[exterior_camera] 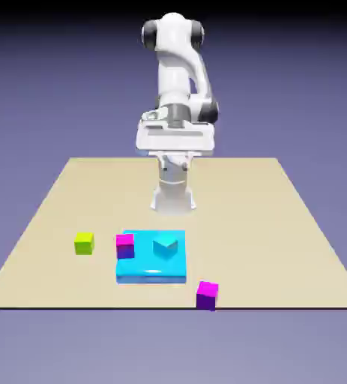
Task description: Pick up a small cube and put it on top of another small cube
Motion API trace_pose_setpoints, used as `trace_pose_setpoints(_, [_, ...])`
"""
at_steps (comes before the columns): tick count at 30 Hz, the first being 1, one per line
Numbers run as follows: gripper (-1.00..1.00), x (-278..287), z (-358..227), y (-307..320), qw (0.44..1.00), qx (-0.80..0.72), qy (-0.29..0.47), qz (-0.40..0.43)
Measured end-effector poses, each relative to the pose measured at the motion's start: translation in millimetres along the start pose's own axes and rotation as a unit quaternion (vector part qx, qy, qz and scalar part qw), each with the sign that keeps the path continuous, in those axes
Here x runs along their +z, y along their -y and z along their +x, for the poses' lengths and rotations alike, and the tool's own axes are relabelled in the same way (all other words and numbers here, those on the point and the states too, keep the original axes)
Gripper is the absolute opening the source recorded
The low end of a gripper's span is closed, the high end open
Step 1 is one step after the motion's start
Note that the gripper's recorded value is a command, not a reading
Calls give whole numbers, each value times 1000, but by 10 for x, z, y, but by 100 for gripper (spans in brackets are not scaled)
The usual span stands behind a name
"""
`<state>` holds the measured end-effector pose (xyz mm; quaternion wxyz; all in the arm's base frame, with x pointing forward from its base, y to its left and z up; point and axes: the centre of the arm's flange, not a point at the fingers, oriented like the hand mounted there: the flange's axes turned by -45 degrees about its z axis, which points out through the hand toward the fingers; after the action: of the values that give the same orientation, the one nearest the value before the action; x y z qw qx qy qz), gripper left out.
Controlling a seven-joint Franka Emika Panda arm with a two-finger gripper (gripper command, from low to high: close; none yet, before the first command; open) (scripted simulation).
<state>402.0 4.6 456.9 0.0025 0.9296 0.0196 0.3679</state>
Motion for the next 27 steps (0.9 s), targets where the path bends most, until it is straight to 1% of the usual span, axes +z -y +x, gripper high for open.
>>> trace_pose_setpoints(6, [0,522,351,-8,993,36,108,7])
trace_pose_setpoints(13, [0,1193,611,21,970,75,232,15])
trace_pose_setpoints(20, [0,1890,704,86,929,109,353,21])
trace_pose_setpoints(27, [0,2572,627,187,873,136,469,25])
